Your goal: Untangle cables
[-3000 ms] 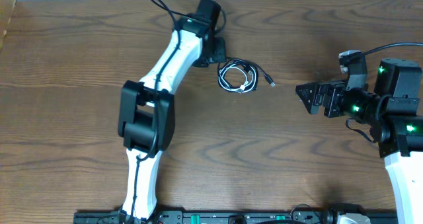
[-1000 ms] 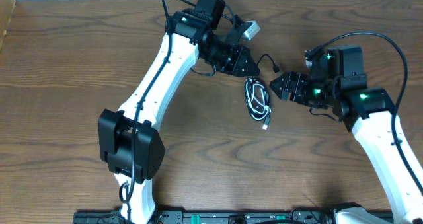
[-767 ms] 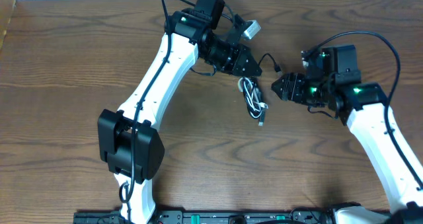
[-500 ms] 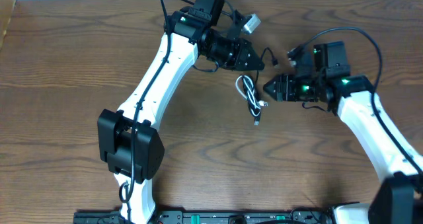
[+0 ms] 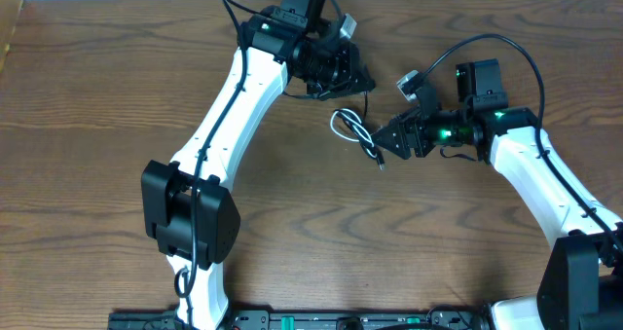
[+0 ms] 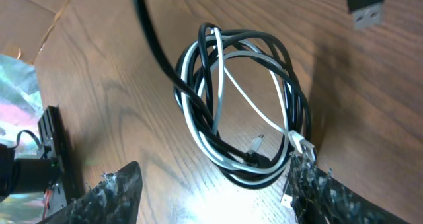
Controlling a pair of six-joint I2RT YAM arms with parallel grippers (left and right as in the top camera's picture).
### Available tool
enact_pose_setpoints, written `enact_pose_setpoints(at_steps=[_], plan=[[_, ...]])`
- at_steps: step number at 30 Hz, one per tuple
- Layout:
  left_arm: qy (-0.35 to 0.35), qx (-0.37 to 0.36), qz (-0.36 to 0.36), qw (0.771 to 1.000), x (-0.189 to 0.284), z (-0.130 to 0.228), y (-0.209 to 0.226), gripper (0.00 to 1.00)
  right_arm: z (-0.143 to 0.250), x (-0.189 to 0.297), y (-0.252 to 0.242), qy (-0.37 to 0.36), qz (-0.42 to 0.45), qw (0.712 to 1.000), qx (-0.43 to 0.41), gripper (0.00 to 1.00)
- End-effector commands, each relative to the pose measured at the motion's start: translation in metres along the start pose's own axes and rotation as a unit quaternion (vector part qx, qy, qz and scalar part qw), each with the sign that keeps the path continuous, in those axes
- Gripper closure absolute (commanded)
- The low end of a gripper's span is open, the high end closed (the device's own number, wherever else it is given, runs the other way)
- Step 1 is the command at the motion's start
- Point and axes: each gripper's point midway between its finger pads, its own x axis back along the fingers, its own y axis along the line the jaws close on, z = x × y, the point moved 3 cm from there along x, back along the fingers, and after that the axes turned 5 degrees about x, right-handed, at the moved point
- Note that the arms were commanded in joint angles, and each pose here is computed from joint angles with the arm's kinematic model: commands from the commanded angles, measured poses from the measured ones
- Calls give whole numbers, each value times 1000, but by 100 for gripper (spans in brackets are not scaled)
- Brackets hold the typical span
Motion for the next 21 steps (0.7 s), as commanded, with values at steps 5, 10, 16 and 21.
enact_pose_setpoints(at_steps=[5,10,16,21], plan=[[-7,28,-2,1000,2,-3,0,92,-4,-13,13,6,-21,997,69,45],[-7,28,-2,1000,2,-3,0,93,4,-31,2,30,2,996,89,47],[-8,27,-2,1000,2,-3,-1,93,17,-46,-18,53,21,995,77,50],[-8,27,-2,1000,2,-4,0,93,17,-56,-27,46,22,997,66,69]])
